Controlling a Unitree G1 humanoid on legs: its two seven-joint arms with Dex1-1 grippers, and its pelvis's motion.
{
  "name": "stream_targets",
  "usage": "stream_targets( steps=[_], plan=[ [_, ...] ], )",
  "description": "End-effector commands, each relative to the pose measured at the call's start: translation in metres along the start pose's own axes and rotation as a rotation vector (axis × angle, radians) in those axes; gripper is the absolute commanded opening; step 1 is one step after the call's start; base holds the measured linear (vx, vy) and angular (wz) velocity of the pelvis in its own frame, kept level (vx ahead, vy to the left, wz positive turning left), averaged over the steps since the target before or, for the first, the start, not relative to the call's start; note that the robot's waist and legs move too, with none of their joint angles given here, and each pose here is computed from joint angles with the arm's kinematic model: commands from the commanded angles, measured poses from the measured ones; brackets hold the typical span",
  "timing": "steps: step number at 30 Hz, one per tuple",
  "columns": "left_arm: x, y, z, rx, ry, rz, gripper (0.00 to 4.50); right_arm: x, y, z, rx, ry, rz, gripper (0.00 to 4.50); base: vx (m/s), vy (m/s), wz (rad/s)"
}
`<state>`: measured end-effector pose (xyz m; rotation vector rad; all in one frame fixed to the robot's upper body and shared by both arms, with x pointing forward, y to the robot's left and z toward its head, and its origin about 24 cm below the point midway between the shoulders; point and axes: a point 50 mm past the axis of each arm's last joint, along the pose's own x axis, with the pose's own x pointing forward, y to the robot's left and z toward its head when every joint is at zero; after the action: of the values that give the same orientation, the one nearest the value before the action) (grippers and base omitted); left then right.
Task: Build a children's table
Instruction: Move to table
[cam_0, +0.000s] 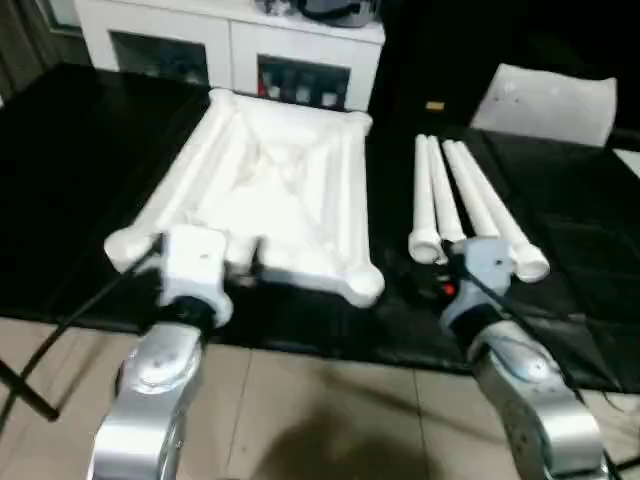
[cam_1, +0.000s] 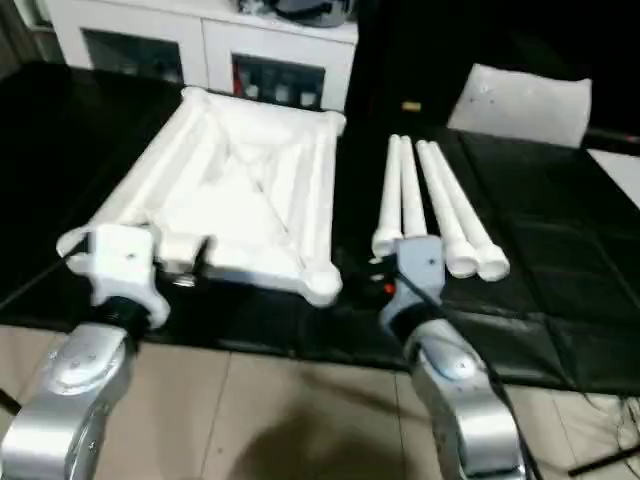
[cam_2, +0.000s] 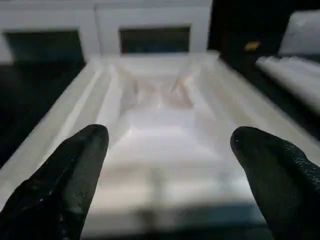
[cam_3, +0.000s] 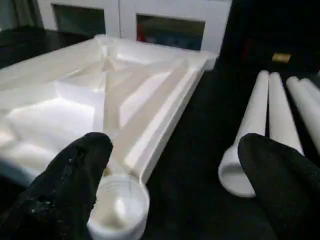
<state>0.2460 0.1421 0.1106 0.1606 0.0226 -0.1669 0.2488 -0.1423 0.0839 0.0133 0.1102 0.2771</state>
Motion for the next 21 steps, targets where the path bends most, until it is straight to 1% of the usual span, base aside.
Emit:
stream_targets(
  steps=[1,4,5,6,9,10,12,14,16,20,21],
  plan=[
    [0.001,0.000,-0.004,0.009,0.018,-0.033,4.42,-0.001,0.002,0.004,-0.035,-0.013,0.001,4.50,0.132,0.110,0.05],
    [0.001,-0.004,-0.006,0.003,0.024,-0.063,4.42,-0.006,-0.003,0.001,-0.029,0.025,-0.058,4.50,0.129,0.089,0.05],
    [0.000,-0.005,-0.008,0.002,0.031,-0.069,4.42,-0.008,-0.003,0.000,-0.003,0.030,-0.059,4.50,0.109,0.062,0.05],
    [0.001,-0.006,-0.009,0.003,0.032,-0.071,4.42,-0.010,-0.004,0.000,-0.009,0.030,-0.068,4.50,0.093,0.030,-0.09],
    [0.004,-0.007,-0.008,0.010,0.025,-0.078,4.42,-0.013,-0.006,0.001,-0.038,0.033,-0.096,4.50,0.095,-0.030,-0.57],
    [0.005,-0.007,-0.007,0.016,0.022,-0.081,4.42,-0.013,-0.004,0.002,-0.047,0.018,-0.075,4.50,0.112,-0.056,-0.37],
    [0.009,-0.003,-0.003,0.024,0.007,-0.081,4.42,-0.011,0.002,0.007,-0.037,-0.001,-0.025,4.50,0.108,-0.046,-0.24],
    [0.011,-0.001,-0.001,0.020,-0.001,-0.076,4.42,-0.010,0.000,0.006,-0.042,0.003,-0.058,4.50,0.088,-0.041,-0.08],
    [0.011,-0.001,-0.002,0.033,0.000,-0.088,4.42,-0.010,0.000,0.007,-0.067,-0.005,-0.038,4.50,0.092,0.044,-0.03],
    [0.011,-0.004,-0.001,0.044,0.000,-0.118,4.42,-0.010,-0.002,0.007,-0.032,0.003,-0.058,4.50,0.135,0.061,0.01],
    [0.012,-0.004,-0.001,0.043,-0.001,-0.120,4.42,-0.008,0.000,0.009,-0.028,-0.008,-0.018,4.50,0.124,0.007,0.04]
  ],
)
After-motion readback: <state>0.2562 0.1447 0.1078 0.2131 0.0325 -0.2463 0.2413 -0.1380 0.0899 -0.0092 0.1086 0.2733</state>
